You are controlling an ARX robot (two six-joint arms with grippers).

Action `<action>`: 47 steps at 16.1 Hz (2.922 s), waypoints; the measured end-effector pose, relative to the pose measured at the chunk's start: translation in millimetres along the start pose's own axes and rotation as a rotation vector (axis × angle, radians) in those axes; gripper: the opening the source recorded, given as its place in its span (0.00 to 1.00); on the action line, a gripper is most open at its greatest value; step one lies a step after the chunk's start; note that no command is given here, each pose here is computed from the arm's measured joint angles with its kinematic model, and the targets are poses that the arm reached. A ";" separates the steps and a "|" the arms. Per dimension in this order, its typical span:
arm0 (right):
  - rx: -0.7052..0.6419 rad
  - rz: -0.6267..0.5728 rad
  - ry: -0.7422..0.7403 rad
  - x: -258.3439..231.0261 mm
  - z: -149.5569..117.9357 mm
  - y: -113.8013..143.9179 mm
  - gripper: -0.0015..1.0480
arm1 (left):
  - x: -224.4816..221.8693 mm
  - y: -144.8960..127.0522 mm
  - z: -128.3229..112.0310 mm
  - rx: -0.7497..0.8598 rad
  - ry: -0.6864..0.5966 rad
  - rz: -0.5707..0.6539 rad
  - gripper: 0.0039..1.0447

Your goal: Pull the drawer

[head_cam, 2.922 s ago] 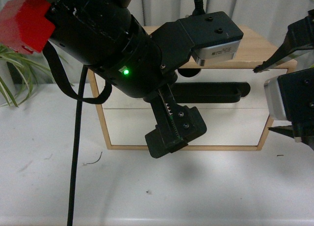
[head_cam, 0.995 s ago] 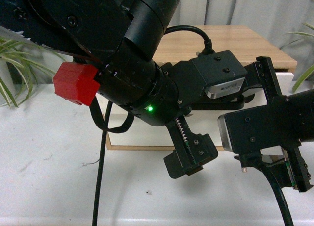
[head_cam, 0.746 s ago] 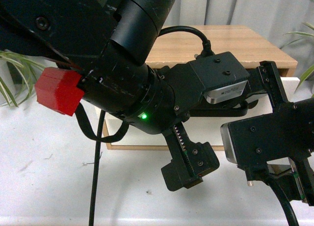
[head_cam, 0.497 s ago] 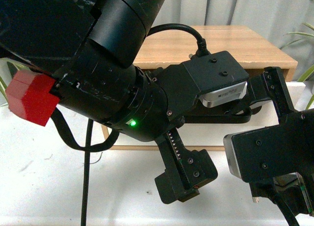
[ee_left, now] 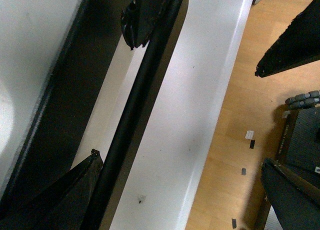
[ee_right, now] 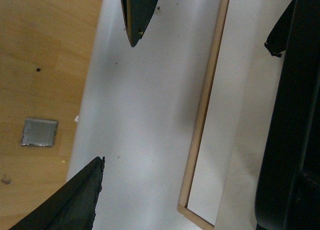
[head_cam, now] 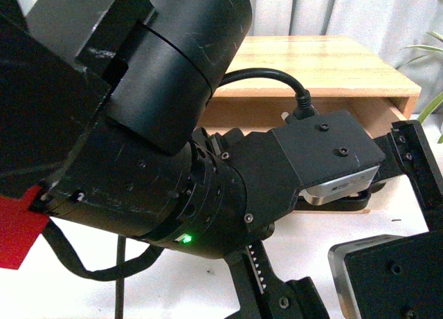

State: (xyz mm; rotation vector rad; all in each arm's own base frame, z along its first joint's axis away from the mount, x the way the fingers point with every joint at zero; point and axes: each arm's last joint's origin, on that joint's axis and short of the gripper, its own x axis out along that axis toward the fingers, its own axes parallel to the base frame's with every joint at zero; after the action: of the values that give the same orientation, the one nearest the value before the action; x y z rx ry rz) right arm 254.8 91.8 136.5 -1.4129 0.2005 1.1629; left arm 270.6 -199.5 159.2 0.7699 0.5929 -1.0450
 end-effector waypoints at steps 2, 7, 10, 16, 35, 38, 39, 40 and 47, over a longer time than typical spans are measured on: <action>0.009 0.019 -0.004 -3.6 4.8 4.6 0.94 | -4.4 -7.1 -3.3 -0.003 -0.002 -0.007 0.94; 0.046 0.046 -0.009 -13.4 11.1 2.9 0.94 | -24.3 -5.1 -0.2 -0.065 -0.049 -0.004 0.94; 0.057 0.019 -0.050 -31.0 14.1 -7.9 0.94 | -36.2 -4.1 6.5 -0.098 -0.101 -0.004 0.94; 0.093 -0.037 -0.074 -65.1 12.1 -27.5 0.94 | -65.1 6.4 16.4 -0.146 -0.188 0.034 0.94; 1.413 -1.133 -0.177 -119.6 -49.7 -39.0 0.61 | -152.8 72.9 -87.9 -0.831 -0.546 1.003 0.69; 1.403 -1.154 -0.188 -122.2 -34.5 7.1 0.18 | -159.5 25.7 -116.3 -0.784 -0.608 1.045 0.26; 1.410 -1.145 -0.180 -120.6 -32.8 16.0 0.09 | -157.8 15.6 -123.7 -0.791 -0.593 1.039 0.15; 1.411 -1.144 -0.179 -120.4 -31.9 19.0 0.05 | -157.7 14.2 -124.8 -0.792 -0.591 1.039 0.14; 1.407 -1.152 -0.186 -124.7 -17.6 57.6 0.02 | -164.9 -26.3 -150.2 -0.787 -0.588 1.037 0.01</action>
State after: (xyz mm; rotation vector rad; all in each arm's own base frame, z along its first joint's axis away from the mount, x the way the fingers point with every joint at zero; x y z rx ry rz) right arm 162.8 0.0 184.4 -0.0135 0.0116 0.0020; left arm 170.8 0.0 185.1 -0.0120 0.0128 0.0008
